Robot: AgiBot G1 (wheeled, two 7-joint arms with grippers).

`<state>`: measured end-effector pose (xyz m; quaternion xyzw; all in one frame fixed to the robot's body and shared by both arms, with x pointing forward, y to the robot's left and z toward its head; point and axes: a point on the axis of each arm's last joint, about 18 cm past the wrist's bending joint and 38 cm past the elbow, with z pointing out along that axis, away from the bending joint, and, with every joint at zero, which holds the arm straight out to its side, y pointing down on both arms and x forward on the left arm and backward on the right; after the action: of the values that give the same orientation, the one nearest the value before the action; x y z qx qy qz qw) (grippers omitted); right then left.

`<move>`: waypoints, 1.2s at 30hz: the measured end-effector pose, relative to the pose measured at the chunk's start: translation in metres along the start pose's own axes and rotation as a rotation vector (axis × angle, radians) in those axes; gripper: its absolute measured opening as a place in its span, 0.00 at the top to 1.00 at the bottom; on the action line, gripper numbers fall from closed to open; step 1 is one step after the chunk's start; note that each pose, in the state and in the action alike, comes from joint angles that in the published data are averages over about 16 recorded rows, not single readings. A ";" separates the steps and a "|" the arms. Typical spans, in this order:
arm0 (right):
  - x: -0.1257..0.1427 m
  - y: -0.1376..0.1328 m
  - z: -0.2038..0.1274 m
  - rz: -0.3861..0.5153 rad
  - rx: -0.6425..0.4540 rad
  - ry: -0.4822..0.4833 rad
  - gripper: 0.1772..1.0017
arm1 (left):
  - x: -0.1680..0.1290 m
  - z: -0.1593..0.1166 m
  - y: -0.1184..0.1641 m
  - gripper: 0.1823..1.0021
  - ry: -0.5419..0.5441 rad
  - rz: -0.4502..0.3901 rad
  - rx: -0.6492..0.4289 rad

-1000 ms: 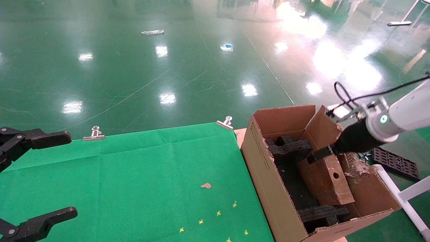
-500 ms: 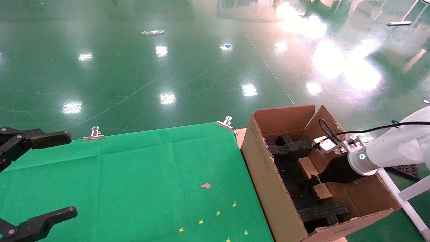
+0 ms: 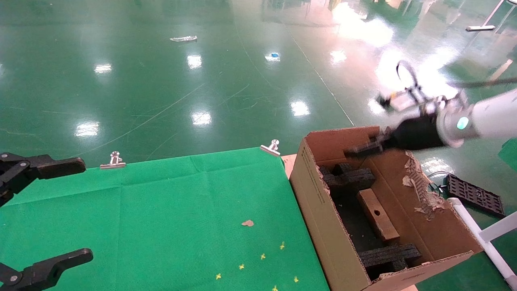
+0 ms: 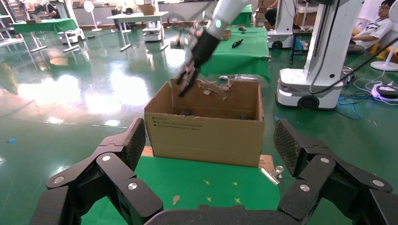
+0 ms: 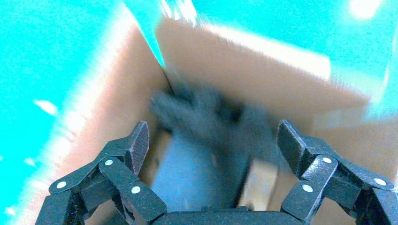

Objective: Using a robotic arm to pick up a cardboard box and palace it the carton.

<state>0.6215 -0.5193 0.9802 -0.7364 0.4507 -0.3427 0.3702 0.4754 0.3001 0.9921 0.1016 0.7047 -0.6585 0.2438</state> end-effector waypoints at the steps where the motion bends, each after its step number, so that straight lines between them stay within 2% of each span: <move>1: -0.002 -0.008 -0.005 -0.022 0.036 -0.012 0.00 | 0.000 0.000 0.000 0.00 0.000 0.000 0.000; 8: -0.019 -0.046 -0.032 -0.152 0.242 -0.096 0.00 | 0.000 0.000 0.000 0.00 0.000 0.000 0.000; 16: -0.052 -0.064 -0.036 -0.239 0.370 -0.211 0.00 | 0.000 0.000 0.000 0.00 -0.001 0.000 0.000; 36: -0.141 -0.061 -0.022 -0.347 0.527 -0.510 0.00 | 0.000 0.000 0.000 0.00 0.000 0.000 0.000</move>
<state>0.5775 -0.3758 1.0196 -0.7429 0.1104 -0.3100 0.5830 0.4756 0.3002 0.9921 0.1015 0.7045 -0.6588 0.2438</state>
